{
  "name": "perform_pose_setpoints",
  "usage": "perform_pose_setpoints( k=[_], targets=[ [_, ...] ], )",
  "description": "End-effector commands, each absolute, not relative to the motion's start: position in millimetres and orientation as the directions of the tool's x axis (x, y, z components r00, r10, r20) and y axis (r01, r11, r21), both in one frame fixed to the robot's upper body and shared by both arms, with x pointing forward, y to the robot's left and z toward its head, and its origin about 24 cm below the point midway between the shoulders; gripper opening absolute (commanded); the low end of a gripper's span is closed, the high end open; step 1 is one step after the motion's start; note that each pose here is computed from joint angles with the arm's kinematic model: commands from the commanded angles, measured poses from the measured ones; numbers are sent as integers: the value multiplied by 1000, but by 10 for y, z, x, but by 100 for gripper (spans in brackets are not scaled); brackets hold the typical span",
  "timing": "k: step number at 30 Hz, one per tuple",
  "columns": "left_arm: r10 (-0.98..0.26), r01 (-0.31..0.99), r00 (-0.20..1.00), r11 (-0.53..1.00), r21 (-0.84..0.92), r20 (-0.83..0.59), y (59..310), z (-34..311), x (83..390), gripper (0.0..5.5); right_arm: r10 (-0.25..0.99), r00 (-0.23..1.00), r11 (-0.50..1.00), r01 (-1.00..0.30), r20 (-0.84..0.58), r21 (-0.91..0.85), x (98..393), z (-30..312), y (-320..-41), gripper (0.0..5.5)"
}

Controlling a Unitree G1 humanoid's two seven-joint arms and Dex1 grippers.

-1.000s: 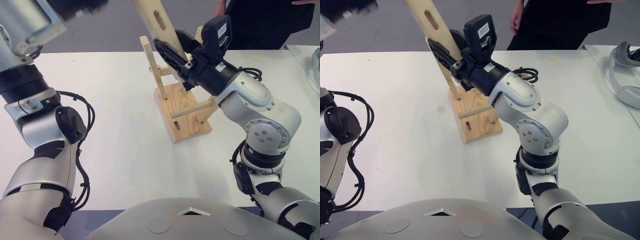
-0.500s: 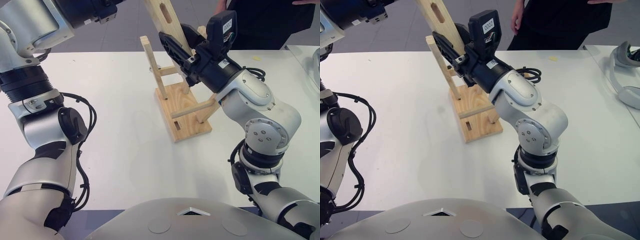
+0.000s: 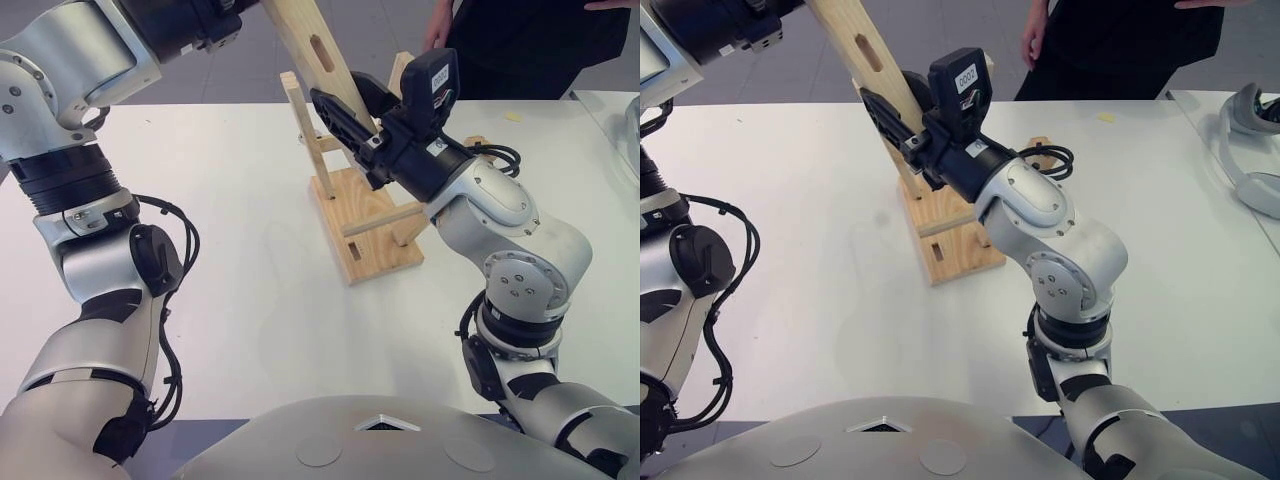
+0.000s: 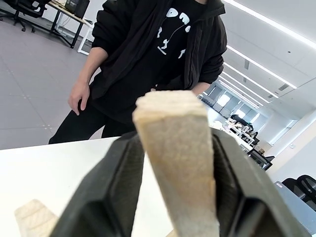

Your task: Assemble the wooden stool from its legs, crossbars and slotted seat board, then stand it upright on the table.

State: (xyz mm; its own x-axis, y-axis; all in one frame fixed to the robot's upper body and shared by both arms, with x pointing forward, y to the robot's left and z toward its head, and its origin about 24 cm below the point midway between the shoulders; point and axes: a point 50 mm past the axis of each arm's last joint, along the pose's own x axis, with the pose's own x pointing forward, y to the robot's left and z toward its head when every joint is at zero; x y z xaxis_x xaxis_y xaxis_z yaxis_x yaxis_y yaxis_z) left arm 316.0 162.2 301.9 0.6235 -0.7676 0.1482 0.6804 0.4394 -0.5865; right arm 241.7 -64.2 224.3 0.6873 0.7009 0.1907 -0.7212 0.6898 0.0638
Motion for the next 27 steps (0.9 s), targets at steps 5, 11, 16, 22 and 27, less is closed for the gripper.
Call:
perform_pose_setpoints(
  k=[5,11,16,22,27],
  targets=[
    [-741,677,650,463,-572,169,1699,3237,3177,125,683,700,706,-706,207,56,2423,2268,-672,211],
    [-746,678,642,447,-584,175,1672,3228,3174,117,659,726,719,-685,194,122,2451,2221,-677,211],
    [-712,647,682,479,-593,169,1753,3207,3243,103,668,724,707,-690,175,157,2437,2195,-684,297],
    [-411,453,887,692,-562,209,2489,3323,3157,103,602,779,768,-625,178,141,2496,2200,-765,397],
    [-58,212,965,748,-629,257,3054,3255,2998,103,357,915,916,-382,185,119,2456,2105,-1226,423]
  ],
)
